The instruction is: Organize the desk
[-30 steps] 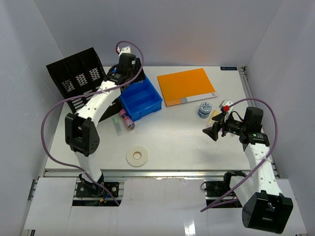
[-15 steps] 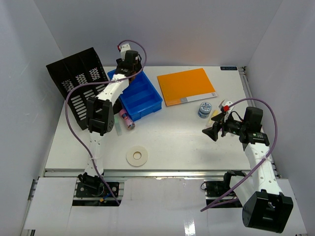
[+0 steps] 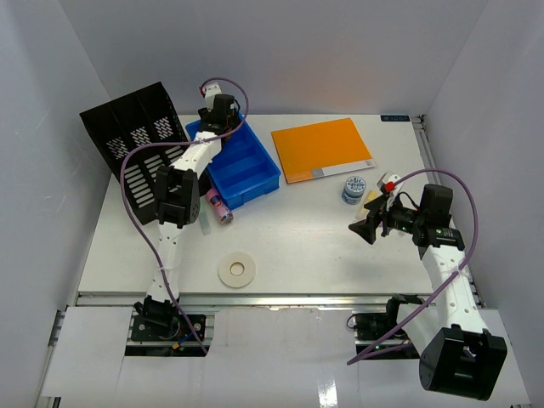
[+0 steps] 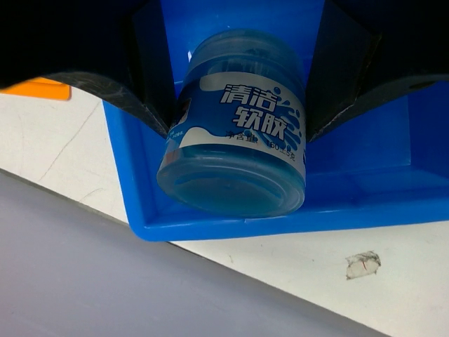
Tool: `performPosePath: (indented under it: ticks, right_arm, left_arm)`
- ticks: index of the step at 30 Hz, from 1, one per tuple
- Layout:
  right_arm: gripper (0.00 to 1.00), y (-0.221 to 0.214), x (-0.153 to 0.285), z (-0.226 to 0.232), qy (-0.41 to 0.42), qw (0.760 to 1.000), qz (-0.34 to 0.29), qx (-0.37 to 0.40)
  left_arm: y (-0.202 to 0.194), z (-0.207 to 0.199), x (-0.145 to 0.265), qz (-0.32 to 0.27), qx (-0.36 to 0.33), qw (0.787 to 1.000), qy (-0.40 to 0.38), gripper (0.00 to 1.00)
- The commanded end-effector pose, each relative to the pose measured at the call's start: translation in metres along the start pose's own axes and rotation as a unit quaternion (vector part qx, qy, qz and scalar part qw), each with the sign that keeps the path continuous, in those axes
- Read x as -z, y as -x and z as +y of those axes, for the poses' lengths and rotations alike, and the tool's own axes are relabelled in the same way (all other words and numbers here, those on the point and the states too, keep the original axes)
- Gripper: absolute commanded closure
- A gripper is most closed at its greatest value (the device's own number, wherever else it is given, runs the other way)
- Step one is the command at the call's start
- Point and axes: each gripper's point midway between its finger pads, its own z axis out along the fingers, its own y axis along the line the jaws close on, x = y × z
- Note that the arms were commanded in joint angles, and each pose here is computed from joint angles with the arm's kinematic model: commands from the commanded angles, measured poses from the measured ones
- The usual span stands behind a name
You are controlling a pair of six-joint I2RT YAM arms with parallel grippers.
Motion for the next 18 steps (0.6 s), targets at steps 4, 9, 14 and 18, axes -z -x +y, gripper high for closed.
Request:
performPosePath:
  ticks: [4,9,14,18]
  right_arm:
    - [0.1,0.005,0.0,0.001,0.005,1.0,-0.004,0.004]
    - [0.1,0.005,0.0,0.001,0.004,1.0,-0.004,0.005]
    - [0.1,0.006,0.0,0.002,0.004,1.0,-0.004,0.007]
    - [0.1,0.005,0.0,0.002,0.004,1.0,-0.004,0.008]
  left_arm:
    - [0.041,-0.019,0.013,-0.032,0.051,0.998,-0.036,0.69]
    - [0.042,-0.021,0.018,-0.023,0.053,0.997,-0.043,0.35]
    - [0.058,-0.028,0.03,-0.026,0.057,0.996,-0.058,0.12]
    - [0.069,-0.03,0.04,-0.025,0.058,0.996,-0.068,0.04]
